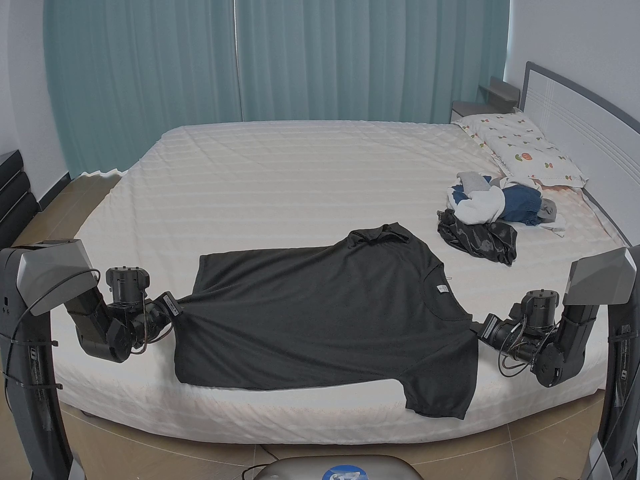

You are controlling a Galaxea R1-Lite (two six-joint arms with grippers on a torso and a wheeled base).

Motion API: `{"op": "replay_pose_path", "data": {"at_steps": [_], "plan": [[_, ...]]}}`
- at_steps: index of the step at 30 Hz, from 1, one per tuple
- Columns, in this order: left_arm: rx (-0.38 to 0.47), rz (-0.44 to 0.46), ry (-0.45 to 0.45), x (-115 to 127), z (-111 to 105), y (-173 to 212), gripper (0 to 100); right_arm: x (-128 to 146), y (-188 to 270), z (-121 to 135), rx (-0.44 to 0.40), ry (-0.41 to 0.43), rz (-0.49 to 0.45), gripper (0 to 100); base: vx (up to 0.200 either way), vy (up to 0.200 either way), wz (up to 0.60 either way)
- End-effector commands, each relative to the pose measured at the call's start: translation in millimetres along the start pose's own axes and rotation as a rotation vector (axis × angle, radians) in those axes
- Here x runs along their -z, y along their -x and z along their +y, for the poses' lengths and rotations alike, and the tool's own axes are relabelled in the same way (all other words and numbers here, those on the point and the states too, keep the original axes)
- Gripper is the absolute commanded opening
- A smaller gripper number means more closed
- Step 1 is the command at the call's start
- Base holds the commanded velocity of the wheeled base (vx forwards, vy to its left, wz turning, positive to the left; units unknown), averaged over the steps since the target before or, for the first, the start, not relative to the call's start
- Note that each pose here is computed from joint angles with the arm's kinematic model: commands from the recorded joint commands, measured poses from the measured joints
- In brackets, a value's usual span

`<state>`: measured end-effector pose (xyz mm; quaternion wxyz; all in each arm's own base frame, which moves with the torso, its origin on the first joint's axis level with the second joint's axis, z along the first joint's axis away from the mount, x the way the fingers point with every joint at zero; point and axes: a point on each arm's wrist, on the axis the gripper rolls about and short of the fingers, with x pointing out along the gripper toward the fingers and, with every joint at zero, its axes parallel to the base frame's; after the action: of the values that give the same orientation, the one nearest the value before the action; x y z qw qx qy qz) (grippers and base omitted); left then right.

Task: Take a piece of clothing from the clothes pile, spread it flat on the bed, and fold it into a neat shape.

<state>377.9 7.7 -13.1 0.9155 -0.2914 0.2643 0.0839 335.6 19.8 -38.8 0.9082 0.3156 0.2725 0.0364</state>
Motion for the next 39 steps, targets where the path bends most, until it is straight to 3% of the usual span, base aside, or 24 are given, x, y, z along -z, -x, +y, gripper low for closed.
{"op": "replay_pose_path", "data": {"at_steps": [1,9,10,20,28,31,35,39], "plan": [[0.004,-0.009,0.008,-2,3,-3,0,0,0,0,-0.002,0.001,-0.001,0,0.0,0.0,0.0],[0.033,-0.045,0.035,-3,5,-4,0,2,-1,-1,0.003,-0.001,0.006,0,0.0,0.0,0.0],[0.035,-0.044,0.034,-3,4,-4,100,2,-1,-2,0.004,-0.002,0.007,0,0.0,0.0,0.0],[0.078,-0.026,0.037,-1,5,-5,100,4,-2,-3,0.009,-0.003,0.013,0,0.0,0.0,0.0],[0.109,0.029,0.048,-7,11,26,100,6,0,-5,0.018,-0.007,0.023,0,0.0,0.0,0.0],[0.164,0.158,0.021,5,11,52,100,8,3,-6,0.023,-0.008,0.03,0,0.0,0.0,0.0],[0.152,0.284,-0.104,21,16,67,100,11,5,-7,0.029,-0.011,0.044,0,0.0,0.0,0.0],[0.15,0.305,-0.141,26,17,65,100,12,5,-6,0.023,-0.008,0.038,0,0.0,0.0,0.0]]}}
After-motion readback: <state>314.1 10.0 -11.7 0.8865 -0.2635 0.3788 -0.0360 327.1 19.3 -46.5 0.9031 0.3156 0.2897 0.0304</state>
